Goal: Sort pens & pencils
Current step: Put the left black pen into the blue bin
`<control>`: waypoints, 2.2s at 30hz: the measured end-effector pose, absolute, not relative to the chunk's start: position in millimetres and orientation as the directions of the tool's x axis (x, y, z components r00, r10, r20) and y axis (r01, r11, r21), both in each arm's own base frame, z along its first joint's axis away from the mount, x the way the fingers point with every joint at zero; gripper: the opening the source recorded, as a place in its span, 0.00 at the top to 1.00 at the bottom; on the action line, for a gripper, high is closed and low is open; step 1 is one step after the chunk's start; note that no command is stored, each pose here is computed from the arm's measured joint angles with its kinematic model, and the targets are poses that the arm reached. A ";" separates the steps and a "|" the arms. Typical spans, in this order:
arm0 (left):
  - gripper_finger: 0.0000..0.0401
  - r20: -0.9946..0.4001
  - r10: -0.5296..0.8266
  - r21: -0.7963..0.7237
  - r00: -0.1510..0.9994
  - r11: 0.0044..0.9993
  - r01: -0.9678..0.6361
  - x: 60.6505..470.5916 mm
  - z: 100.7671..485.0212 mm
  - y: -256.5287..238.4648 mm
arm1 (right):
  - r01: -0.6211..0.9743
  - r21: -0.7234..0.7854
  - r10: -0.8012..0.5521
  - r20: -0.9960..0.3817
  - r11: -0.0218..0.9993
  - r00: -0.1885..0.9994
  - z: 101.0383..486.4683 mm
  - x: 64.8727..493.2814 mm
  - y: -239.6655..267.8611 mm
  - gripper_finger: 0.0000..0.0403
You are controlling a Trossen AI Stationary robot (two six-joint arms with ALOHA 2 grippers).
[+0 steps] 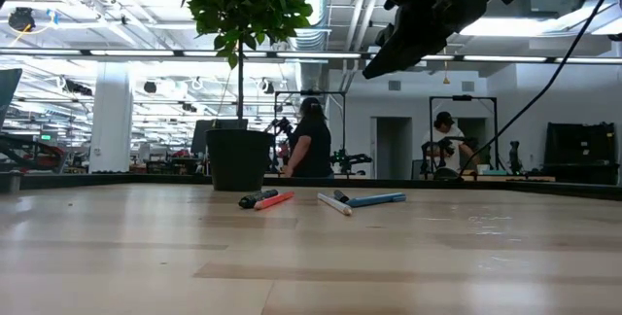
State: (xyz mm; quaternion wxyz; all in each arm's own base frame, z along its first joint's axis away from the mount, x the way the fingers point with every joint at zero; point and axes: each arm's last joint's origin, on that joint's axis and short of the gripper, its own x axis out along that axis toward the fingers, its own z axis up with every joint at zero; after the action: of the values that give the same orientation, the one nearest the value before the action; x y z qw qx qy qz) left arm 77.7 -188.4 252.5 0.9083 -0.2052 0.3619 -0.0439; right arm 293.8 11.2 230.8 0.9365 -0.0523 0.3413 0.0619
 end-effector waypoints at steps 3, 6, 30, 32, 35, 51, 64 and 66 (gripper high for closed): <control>0.72 -0.643 -0.224 -0.398 0.732 0.915 -0.069 77.5 252.1 -187.9 | -0.152 -0.056 0.080 -0.646 0.987 0.759 230.8 293.7 11.2 0.84; 0.69 -0.643 -0.224 -0.397 0.732 0.915 -0.069 77.5 252.1 -187.9 | -0.152 -0.056 0.080 -0.646 0.987 0.759 230.8 293.7 11.2 0.84; 0.68 -0.466 0.509 -0.015 0.723 0.813 -0.582 168.0 233.6 -123.1 | -0.154 -0.062 0.070 -0.682 0.986 0.728 227.4 290.7 10.8 0.84; 0.68 -0.436 0.582 -0.012 0.686 0.759 -0.651 182.8 225.8 -117.2 | -0.154 -0.061 0.070 -0.689 0.986 0.721 226.7 290.0 10.8 0.84; 0.68 -0.434 0.623 -0.008 0.651 0.720 -0.694 203.1 211.6 -115.0 | -0.152 -0.060 0.064 -0.716 0.987 0.695 224.1 287.5 10.1 0.84; 0.68 -0.494 0.641 -0.078 0.587 0.640 -0.764 283.4 149.6 -107.8 | -0.053 -0.092 -0.034 -0.746 0.994 0.665 221.2 284.5 7.1 0.84; 0.68 -0.497 0.686 -0.062 0.531 0.582 -0.810 323.1 128.3 -104.5 | 0.001 -0.042 -0.032 -0.737 0.999 0.675 222.0 285.4 7.8 0.84; 0.68 -0.513 0.688 -0.040 0.513 0.578 -0.815 326.2 119.6 -103.9 | 0.004 -0.039 -0.032 -0.737 0.999 0.675 222.0 285.4 7.8 0.84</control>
State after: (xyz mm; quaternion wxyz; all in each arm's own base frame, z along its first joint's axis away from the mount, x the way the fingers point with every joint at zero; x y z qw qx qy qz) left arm 326.2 -103.9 119.6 0.8585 -0.1395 0.2276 0.4378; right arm 285.4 7.8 222.0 0.9149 -0.0170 0.4031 -0.0098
